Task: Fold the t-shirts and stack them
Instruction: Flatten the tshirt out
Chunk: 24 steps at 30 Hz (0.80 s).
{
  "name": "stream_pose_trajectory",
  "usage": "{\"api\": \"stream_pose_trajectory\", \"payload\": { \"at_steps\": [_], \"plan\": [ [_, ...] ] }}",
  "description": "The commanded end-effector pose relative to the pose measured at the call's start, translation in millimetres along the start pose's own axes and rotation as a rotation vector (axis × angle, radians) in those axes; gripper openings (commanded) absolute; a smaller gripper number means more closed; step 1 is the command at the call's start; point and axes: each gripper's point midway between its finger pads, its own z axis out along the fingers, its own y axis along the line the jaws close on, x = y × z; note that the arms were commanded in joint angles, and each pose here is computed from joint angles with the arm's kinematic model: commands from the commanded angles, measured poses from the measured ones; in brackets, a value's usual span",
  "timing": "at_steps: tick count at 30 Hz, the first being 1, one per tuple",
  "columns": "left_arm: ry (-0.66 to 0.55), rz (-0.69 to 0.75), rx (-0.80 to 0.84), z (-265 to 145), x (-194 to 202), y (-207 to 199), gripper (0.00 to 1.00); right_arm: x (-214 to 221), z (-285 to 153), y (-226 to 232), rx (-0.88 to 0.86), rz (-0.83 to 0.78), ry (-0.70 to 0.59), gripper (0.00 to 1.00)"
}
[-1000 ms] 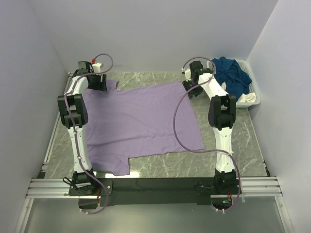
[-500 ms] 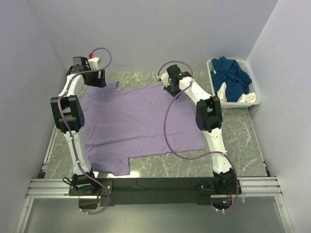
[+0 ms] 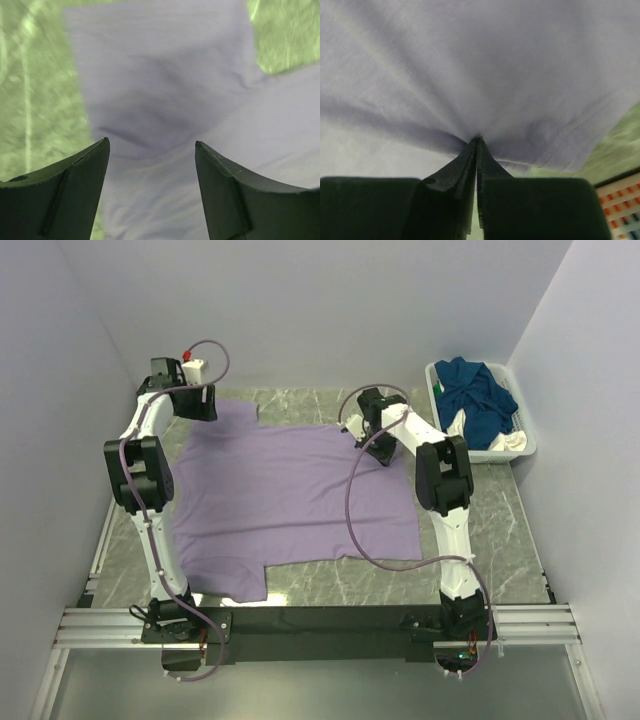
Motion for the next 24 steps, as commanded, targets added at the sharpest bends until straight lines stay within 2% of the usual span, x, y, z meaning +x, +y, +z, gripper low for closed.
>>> {"api": "stream_pose_trajectory", "payload": {
  "at_steps": [1,3,4,7,9,13,18,24],
  "plan": [
    [-0.115,0.017,-0.041,-1,-41,13,0.74,35,-20,12,-0.096,-0.019,0.057,0.12],
    [-0.140,-0.001,-0.037,7,-49,16,0.73,22,-31,-2,-0.084,0.031,-0.025,0.20],
    [-0.160,-0.005,-0.037,11,-54,17,0.72,14,-37,-10,-0.070,0.053,-0.068,0.30],
    [-0.197,-0.036,-0.052,25,-63,25,0.71,-13,-61,-48,-0.002,0.159,-0.226,0.46],
    [-0.234,-0.046,-0.064,36,-69,31,0.71,-26,-70,-76,0.085,0.223,-0.291,0.47],
    [-0.276,-0.021,-0.057,47,-75,34,0.71,-30,-64,-115,0.233,0.283,-0.311,0.49],
    [-0.251,0.046,-0.061,60,-65,39,0.71,-36,-45,-138,0.276,0.292,-0.320,0.50],
    [-0.243,0.110,-0.074,63,-58,42,0.71,-47,-24,-140,0.256,0.270,-0.345,0.56]
  ]
}}
